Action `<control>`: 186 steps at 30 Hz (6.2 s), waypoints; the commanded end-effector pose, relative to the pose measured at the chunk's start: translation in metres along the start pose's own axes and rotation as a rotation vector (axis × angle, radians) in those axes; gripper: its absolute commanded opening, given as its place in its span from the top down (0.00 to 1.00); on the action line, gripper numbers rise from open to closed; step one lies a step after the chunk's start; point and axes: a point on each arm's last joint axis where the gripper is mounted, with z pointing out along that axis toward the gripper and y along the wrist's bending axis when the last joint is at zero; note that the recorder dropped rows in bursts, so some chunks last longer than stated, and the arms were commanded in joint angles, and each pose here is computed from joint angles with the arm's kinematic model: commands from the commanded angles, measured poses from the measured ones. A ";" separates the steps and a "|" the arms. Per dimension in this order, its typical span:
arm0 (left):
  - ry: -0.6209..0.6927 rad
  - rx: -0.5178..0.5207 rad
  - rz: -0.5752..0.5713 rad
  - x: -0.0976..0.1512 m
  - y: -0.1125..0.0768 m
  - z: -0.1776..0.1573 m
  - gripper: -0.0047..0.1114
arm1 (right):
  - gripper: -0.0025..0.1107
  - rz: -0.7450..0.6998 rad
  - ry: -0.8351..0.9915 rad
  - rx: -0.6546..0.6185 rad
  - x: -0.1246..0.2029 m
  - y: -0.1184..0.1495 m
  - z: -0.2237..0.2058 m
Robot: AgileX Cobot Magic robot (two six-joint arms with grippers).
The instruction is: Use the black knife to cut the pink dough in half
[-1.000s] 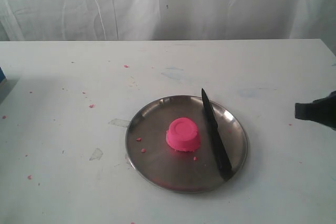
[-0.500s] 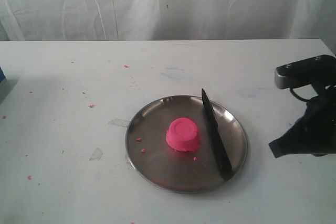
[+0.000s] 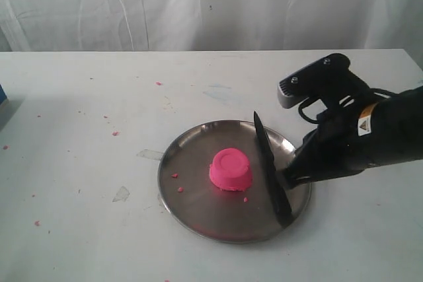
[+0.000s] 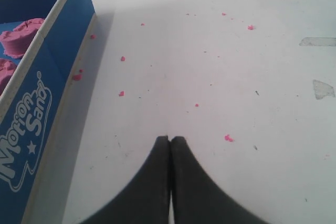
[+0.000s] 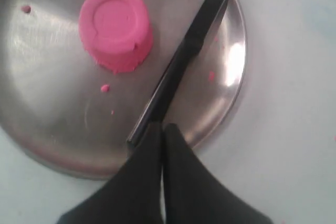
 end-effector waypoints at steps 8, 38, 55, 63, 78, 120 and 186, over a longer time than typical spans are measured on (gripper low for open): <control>0.001 0.000 -0.009 0.001 0.000 0.000 0.96 | 0.72 -0.099 0.066 -0.017 0.002 0.002 0.059; 0.001 0.000 -0.009 0.001 0.000 0.000 0.96 | 0.54 0.197 0.279 0.030 -0.005 -0.021 0.129; 0.001 0.000 -0.009 0.001 0.000 0.000 0.96 | 0.98 0.144 0.252 0.040 -0.018 -0.023 0.087; 0.001 0.000 -0.009 0.001 0.000 0.000 0.96 | 0.98 0.136 0.524 0.022 0.003 -0.020 0.062; 0.001 0.000 -0.009 0.001 0.000 0.000 0.96 | 0.80 0.094 0.579 -0.042 0.013 -0.015 0.092; 0.001 0.000 -0.009 0.001 0.000 0.000 0.96 | 0.66 -0.402 0.345 0.442 -0.018 0.063 0.021; 0.001 0.000 -0.009 0.001 0.000 0.000 0.96 | 0.55 -0.480 0.534 0.502 0.032 0.104 0.065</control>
